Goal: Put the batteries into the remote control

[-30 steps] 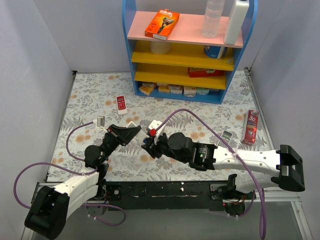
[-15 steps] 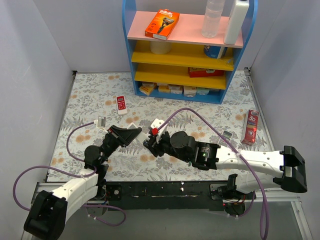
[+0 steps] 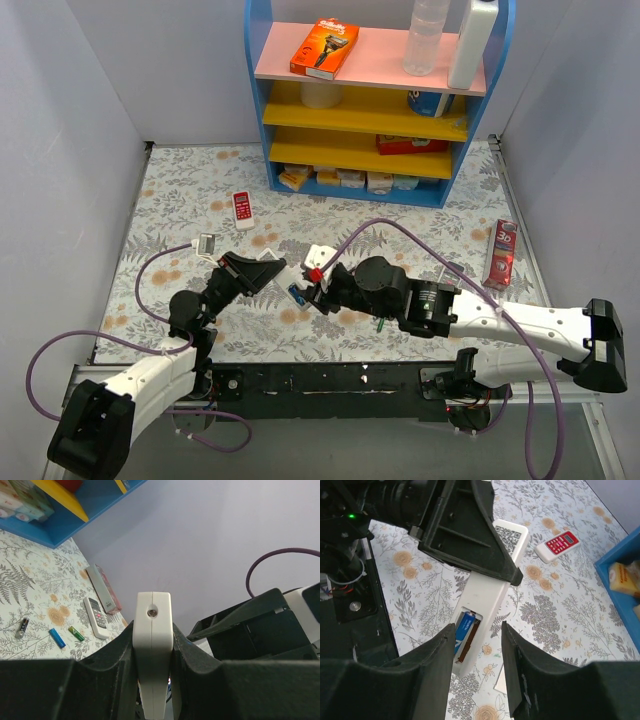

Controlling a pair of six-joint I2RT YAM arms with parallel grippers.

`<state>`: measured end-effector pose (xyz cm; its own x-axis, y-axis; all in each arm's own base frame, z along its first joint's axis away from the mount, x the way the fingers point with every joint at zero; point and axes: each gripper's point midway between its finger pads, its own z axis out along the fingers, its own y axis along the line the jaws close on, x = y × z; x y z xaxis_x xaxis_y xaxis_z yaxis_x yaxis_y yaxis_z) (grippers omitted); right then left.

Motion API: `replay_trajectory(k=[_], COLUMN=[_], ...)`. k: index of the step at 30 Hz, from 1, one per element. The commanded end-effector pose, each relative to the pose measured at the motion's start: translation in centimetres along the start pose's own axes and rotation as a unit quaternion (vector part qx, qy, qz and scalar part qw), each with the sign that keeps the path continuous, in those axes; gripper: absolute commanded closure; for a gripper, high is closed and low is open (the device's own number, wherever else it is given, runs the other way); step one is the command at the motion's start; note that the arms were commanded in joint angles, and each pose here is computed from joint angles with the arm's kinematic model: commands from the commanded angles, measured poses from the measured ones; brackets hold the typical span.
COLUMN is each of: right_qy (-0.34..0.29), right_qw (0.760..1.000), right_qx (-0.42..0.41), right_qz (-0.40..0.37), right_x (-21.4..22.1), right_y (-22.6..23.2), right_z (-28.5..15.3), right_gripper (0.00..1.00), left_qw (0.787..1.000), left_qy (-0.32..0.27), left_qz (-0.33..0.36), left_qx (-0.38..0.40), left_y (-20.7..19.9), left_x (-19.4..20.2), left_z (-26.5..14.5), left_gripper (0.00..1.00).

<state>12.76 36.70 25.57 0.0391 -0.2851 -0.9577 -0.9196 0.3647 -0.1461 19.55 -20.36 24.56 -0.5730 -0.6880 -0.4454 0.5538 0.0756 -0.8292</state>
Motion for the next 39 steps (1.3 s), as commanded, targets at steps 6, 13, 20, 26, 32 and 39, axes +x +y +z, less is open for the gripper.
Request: replay_trajectory(k=[6,13,20,26,32,39], right_qy=[-0.002,-0.002,-0.006,0.005,0.008,0.012], right_qw=[0.989,0.978,0.969,0.966,0.965,0.961], right_qx=[-0.110,-0.147,-0.179,-0.190,-0.194,-0.209], right_qz=[-0.099,-0.149,-0.168,-0.176,-0.177,-0.179], right_x=[-1.1,-0.9,-0.8,-0.4,-0.3,0.0], right_y=[2.1,2.1,2.2,2.1,1.7,2.0], right_z=[-0.5,-0.7,-0.6,0.1,0.6,1.0], right_gripper=[0.55,0.59,0.65,0.68,0.69,0.70], left_qw=[0.999,0.998,0.997,0.997,0.997,0.996], left_qy=[0.032,0.052,0.068,0.073,0.076,0.080], left_qz=[-0.011,-0.016,-0.018,-0.018,-0.017,-0.018], left_qx=[0.005,0.006,0.010,0.015,0.017,0.020], left_y=[-0.2,-0.4,-0.6,-0.9,-1.1,-1.2], left_x=[1.1,1.5,1.7,1.8,1.8,1.9], left_z=[-0.1,0.2,0.6,0.6,0.7,0.8], left_gripper=[1.00,1.00,1.00,1.00,1.00,1.00])
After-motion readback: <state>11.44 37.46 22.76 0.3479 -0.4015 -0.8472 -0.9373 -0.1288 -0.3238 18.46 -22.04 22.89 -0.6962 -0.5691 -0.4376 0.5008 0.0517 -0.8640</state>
